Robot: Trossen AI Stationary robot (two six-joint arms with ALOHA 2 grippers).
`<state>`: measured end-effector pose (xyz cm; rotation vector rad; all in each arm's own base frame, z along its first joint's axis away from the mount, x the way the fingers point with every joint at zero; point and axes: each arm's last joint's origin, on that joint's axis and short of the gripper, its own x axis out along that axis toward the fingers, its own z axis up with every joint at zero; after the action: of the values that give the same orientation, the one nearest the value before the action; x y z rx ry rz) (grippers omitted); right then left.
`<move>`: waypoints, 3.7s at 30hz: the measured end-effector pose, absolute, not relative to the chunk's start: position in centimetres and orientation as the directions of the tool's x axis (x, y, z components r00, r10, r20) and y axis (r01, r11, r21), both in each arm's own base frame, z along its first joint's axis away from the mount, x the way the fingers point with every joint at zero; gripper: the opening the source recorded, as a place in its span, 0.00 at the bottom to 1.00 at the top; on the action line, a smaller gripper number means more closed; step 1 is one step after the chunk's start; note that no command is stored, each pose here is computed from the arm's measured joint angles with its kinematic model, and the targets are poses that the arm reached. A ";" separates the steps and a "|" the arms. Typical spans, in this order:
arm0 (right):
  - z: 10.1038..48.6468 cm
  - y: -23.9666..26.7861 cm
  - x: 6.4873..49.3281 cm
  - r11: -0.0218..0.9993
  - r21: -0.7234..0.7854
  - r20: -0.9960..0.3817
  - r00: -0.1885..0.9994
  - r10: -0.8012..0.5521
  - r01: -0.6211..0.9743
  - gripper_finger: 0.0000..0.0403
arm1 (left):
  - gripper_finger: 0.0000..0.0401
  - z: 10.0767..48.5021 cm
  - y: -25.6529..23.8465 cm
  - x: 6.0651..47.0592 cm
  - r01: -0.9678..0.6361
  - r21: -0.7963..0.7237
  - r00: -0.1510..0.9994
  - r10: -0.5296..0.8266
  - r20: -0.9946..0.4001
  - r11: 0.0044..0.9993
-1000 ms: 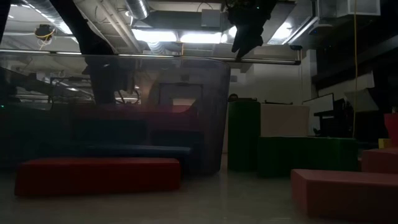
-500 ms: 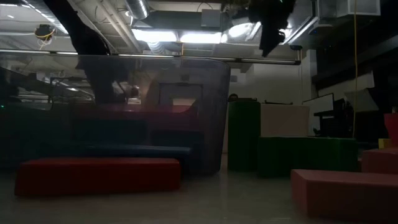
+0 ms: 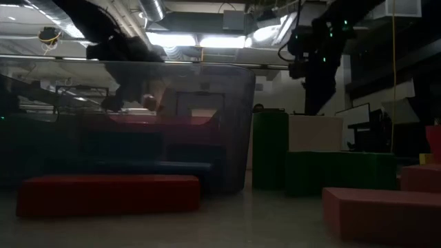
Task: Sort blocks
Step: Put the red block into the top pink bin, then put the violet block into the top green bin
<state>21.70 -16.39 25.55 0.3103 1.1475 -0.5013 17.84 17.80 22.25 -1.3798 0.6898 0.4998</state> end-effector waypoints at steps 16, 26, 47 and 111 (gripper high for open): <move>19.7 -17.6 21.4 0.915 -0.243 -0.912 0.244 -0.329 0.323 0.63 | 0.27 22.2 8.1 23.9 -0.466 -0.596 0.596 -0.266 -0.758 0.654; 17.6 -20.0 20.3 0.925 -0.168 -0.943 0.219 -0.252 0.341 0.63 | 0.38 22.2 6.1 24.9 -0.446 -0.486 0.582 -0.169 -0.796 0.752; 13.9 -22.1 20.8 0.956 -0.057 -0.954 0.266 -0.137 0.288 0.51 | 0.48 22.1 5.7 25.0 -0.451 -0.456 0.572 -0.144 -0.807 0.767; 18.1 -16.8 42.1 0.966 0.013 -0.481 0.849 -0.220 0.257 0.39 | 0.48 21.6 21.2 12.8 -0.918 -0.241 0.340 0.313 -0.887 0.316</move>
<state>42.14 -16.77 18.12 0.0781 0.4977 -0.2516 12.79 21.17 21.58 -0.8786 0.8439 0.9513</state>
